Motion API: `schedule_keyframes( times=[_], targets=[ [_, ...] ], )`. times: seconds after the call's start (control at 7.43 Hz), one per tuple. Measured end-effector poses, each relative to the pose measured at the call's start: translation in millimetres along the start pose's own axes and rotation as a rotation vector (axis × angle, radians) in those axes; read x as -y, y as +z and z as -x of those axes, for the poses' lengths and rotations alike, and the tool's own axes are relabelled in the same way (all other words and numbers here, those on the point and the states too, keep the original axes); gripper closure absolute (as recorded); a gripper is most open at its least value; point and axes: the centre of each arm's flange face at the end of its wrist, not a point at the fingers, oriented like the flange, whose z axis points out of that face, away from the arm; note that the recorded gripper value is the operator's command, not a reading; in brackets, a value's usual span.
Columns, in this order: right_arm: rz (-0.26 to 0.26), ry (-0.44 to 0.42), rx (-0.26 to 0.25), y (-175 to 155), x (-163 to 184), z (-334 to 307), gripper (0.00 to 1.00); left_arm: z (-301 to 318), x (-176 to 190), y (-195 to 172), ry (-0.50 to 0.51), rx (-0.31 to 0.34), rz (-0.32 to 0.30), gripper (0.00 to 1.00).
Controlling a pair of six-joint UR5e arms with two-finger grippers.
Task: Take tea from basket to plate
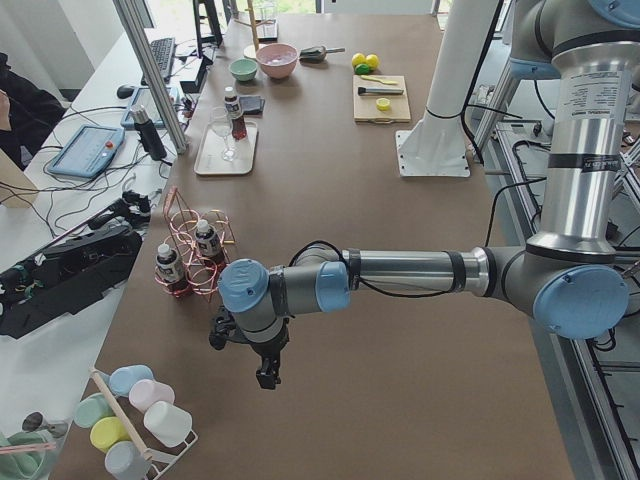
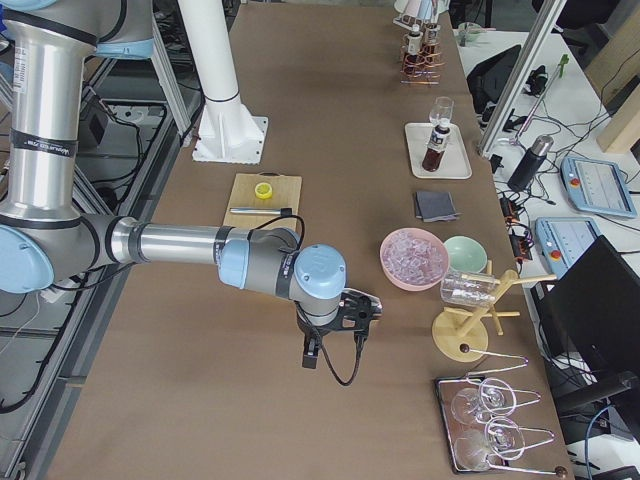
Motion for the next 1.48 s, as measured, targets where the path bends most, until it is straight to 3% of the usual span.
schedule_keyframes(
  times=[1.48],
  targets=[
    [0.015,0.009,0.002,1.3,-5.9,0.8,0.00,-7.1,3.5,5.2,0.018,0.005,0.009,0.02]
  ],
)
